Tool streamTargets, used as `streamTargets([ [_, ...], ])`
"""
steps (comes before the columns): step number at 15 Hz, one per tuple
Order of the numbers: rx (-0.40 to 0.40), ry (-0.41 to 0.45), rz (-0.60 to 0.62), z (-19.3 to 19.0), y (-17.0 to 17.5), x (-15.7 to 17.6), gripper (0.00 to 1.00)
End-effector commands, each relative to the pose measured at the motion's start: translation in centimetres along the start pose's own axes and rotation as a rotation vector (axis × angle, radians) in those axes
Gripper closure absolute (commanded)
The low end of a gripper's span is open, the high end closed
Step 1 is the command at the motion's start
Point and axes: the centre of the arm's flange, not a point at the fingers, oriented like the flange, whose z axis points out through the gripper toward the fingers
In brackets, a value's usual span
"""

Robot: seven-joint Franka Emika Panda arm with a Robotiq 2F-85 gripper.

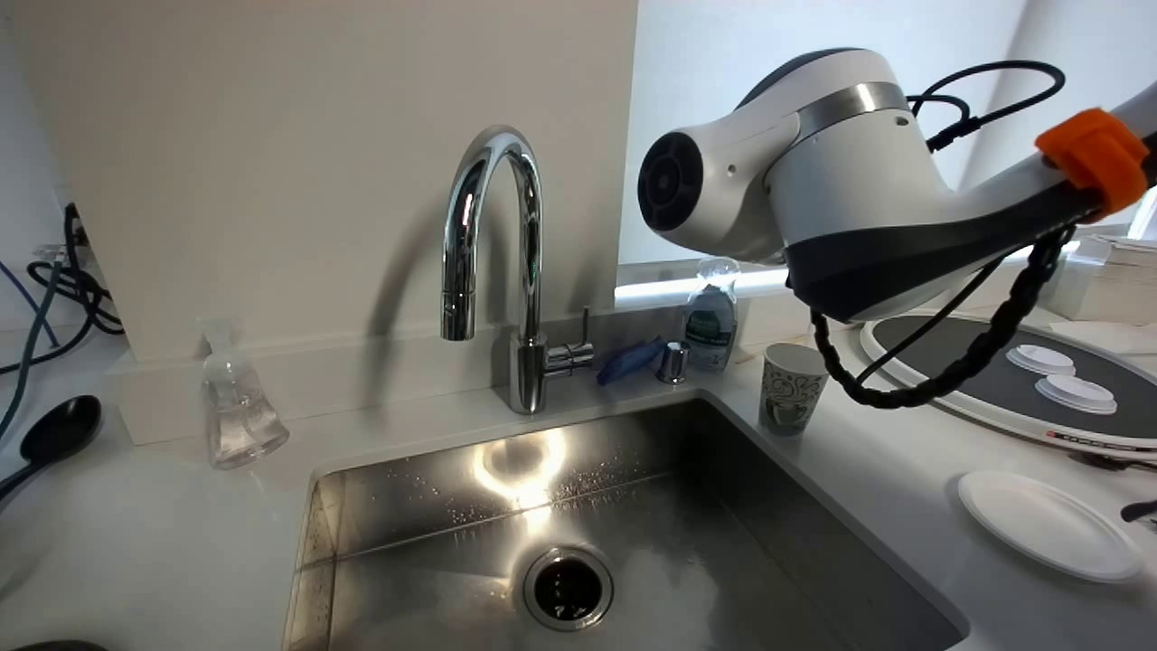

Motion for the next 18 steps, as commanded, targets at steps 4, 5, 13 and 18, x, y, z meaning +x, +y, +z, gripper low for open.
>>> streamTargets([
  [4, -0.055, -0.006, -0.040, -0.41, -0.44, -0.48, 0.99],
  [5, -0.057, -0.006, -0.041, -0.45, -0.46, -0.50, 0.99],
  [13, -0.072, 0.010, -0.055, -0.80, -0.72, -0.53, 0.99],
  [18, -0.080, 0.014, -0.061, -0.85, -0.82, -0.61, 0.99],
])
